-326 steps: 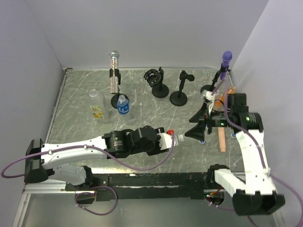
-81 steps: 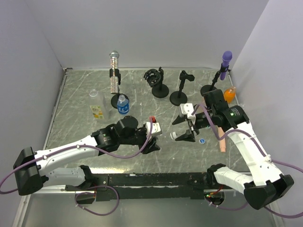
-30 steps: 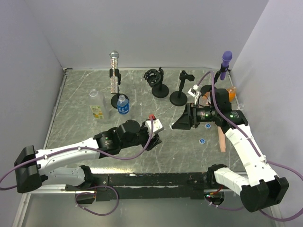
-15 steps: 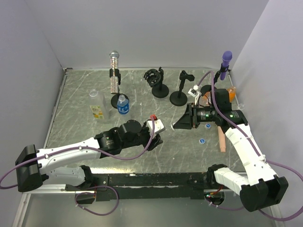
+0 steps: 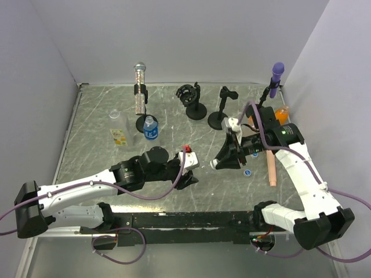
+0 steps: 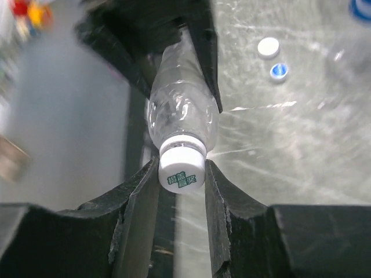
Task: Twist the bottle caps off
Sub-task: Unscrew the bottle cap from the plastic bottle.
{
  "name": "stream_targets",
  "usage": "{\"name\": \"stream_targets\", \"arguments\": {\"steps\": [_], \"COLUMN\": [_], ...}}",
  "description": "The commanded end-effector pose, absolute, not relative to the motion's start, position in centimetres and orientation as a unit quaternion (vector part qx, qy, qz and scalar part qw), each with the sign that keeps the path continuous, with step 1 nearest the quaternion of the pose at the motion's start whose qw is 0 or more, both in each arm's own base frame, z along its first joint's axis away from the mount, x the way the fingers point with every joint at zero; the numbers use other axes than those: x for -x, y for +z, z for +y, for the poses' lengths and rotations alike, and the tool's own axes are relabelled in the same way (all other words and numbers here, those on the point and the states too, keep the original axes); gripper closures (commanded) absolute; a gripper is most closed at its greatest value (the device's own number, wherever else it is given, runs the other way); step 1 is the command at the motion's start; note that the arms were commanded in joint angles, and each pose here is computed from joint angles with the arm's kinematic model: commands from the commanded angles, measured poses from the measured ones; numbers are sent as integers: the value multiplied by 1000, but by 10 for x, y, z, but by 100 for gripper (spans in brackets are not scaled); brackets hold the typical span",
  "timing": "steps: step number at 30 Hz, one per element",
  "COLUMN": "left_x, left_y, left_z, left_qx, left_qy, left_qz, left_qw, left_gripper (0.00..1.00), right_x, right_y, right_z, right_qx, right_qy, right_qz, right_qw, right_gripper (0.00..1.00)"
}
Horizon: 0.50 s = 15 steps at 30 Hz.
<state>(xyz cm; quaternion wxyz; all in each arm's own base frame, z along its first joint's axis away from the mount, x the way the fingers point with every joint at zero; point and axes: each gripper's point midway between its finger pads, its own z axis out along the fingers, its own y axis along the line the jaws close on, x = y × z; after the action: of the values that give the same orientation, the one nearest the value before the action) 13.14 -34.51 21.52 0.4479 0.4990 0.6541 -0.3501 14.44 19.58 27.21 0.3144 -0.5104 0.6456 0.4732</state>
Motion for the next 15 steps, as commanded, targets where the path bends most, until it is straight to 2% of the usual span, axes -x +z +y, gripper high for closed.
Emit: {"name": "stream_targets", "arguments": {"steps": [1, 7, 12, 15], "left_x": [-109, -108, -113, -119], "left_y": [218, 214, 221, 225], "left_z": [-343, -341, -341, -341], "left_qx": [-534, -530, -515, -499], "left_qy": [-381, -384, -385, -381], "left_qz": [623, 626, 626, 630], "left_qw": [426, 424, 442, 458], "left_gripper": [63, 63, 63, 63], "right_x": [-146, -155, -147, -143], "right_y": [286, 304, 296, 287], "right_z": [191, 193, 201, 206], "right_qx": [658, 683, 650, 604], "right_qy": [374, 325, 396, 455], "right_qz": [503, 455, 474, 514], "right_qw": [417, 471, 443, 405], "right_gripper": [81, 77, 76, 68]}}
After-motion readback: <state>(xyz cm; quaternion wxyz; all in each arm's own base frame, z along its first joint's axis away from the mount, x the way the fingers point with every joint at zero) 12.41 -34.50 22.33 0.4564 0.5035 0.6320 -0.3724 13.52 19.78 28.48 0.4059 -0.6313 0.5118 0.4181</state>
